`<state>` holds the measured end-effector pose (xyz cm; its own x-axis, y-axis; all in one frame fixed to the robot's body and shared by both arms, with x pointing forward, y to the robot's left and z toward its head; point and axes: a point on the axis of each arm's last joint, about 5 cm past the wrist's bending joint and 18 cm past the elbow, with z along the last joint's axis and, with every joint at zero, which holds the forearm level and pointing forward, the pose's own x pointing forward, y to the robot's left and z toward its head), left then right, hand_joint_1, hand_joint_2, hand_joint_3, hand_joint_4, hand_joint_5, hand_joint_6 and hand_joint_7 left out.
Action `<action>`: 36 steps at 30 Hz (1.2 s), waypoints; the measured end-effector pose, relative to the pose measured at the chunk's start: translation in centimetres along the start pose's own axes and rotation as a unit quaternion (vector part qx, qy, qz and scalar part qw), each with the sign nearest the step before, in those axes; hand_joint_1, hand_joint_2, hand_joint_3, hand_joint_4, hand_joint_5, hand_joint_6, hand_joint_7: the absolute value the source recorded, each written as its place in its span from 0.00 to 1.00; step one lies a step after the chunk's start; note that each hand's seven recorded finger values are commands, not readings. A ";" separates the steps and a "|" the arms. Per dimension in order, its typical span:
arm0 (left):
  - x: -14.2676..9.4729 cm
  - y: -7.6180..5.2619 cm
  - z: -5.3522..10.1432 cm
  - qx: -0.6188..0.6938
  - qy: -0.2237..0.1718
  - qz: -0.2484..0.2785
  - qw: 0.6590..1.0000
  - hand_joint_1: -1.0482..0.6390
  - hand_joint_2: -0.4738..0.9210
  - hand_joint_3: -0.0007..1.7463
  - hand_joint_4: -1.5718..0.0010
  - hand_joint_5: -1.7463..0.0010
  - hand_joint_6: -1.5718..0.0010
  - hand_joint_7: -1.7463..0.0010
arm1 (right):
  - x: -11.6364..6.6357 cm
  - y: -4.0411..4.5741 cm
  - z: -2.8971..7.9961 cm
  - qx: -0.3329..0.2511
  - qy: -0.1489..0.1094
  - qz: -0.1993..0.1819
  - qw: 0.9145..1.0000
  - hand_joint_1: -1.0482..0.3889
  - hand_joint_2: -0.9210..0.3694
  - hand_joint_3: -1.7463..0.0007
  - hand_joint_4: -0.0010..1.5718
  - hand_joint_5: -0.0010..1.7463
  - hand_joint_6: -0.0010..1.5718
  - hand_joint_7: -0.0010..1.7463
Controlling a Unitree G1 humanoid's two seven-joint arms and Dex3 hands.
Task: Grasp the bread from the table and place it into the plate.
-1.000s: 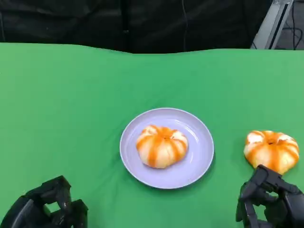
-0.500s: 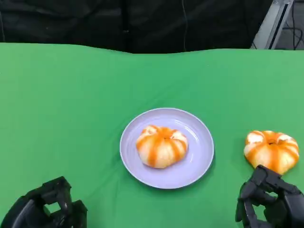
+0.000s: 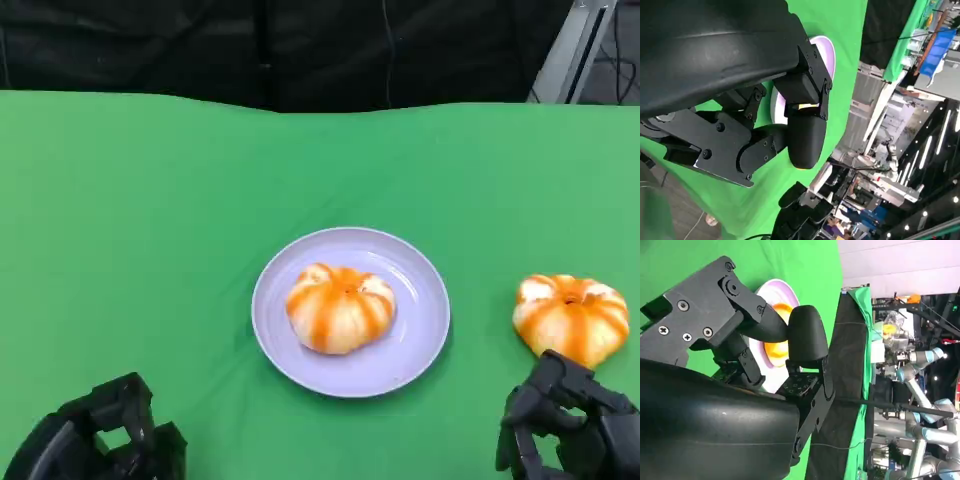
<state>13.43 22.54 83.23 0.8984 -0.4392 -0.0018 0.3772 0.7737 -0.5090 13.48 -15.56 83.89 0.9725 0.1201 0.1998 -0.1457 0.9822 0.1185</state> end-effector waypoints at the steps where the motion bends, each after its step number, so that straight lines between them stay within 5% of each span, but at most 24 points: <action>1: 0.0 0.0 0.0 0.000 0.000 0.000 1.000 0.54 0.80 0.57 0.47 0.00 0.46 0.15 | 0.0 0.02 0.0 0.000 0.000 0.001 1.000 0.63 0.32 0.26 0.53 1.00 0.48 0.90; 36: 0.1 -0.1 0.1 -0.003 0.004 -0.003 1.000 0.53 0.80 0.55 0.47 0.00 0.45 0.16 | 0.0 0.10 0.0 0.001 0.000 0.002 1.000 0.62 0.31 0.27 0.53 1.00 0.48 0.90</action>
